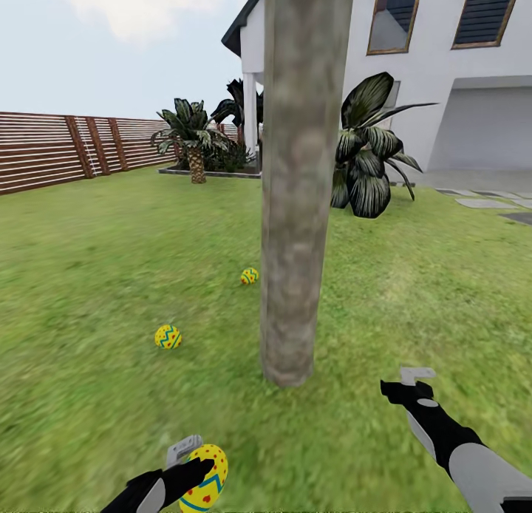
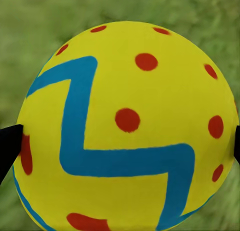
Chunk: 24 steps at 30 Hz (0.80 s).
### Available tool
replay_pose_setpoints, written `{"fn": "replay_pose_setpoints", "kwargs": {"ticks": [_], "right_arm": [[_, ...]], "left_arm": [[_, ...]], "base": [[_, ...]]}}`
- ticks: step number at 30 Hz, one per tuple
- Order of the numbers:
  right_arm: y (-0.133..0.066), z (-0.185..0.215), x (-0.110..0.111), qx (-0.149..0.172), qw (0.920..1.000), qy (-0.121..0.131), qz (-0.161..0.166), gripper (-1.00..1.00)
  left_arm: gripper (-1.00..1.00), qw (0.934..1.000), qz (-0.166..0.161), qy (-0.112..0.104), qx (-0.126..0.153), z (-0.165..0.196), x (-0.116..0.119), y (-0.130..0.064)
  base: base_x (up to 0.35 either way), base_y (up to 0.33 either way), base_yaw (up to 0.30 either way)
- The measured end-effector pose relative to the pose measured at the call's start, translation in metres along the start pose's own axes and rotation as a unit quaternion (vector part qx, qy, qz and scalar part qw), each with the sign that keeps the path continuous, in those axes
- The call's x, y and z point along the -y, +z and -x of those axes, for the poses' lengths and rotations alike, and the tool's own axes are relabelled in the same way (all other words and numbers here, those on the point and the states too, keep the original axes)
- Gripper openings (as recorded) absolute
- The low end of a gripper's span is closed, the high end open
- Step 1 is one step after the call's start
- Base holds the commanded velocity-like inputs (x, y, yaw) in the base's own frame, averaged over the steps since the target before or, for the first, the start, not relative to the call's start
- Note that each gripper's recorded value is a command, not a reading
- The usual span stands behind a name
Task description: Take the three Easter eggs out of the wicker basket on the lawn in the garden, then place them on the lawn next to a single tree (choose any tree) so that all three eggs are next to the same tree and none are left in the basket.
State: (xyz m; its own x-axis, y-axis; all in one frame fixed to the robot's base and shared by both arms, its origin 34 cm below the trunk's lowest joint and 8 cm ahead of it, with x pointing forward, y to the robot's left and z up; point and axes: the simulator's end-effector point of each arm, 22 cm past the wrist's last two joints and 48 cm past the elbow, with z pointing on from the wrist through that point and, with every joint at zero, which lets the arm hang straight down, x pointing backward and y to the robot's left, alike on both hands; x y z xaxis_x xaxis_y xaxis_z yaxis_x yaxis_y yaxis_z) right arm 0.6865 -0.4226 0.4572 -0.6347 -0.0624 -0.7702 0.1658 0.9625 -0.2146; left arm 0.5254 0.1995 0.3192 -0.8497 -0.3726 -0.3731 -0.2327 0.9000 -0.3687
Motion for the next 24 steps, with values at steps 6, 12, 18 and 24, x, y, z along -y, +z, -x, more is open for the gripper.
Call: {"fn": "replay_pose_setpoints", "kwargs": {"ticks": [6, 12, 18, 24], "right_arm": [[0.006, -0.014, -0.004, -0.002, 1.0, -0.001, 0.001, 1.0], [0.011, -0.026, -0.006, -0.002, 1.0, -0.001, 0.001, 1.0], [0.017, -0.038, -0.008, -0.002, 1.0, -0.001, 0.001, 1.0], [0.022, -0.05, -0.011, -0.001, 1.0, -0.002, 0.001, 1.0]], "left_arm": [[-1.0, 1.0, 0.0, 0.0, 0.0, -0.007, -0.006, 0.01], [-1.0, 1.0, 0.0, 0.0, 0.0, -0.015, -0.011, 0.019], [-1.0, 1.0, 0.0, 0.0, 0.0, -0.023, -0.017, 0.029], [-1.0, 1.0, 0.0, 0.0, 0.001, -0.03, -0.022, 0.039]], "base": [[0.0, 0.0, 0.0], [0.0, 0.0, 0.0], [0.0, 0.0, 0.0], [0.0, 0.0, 0.0]]}}
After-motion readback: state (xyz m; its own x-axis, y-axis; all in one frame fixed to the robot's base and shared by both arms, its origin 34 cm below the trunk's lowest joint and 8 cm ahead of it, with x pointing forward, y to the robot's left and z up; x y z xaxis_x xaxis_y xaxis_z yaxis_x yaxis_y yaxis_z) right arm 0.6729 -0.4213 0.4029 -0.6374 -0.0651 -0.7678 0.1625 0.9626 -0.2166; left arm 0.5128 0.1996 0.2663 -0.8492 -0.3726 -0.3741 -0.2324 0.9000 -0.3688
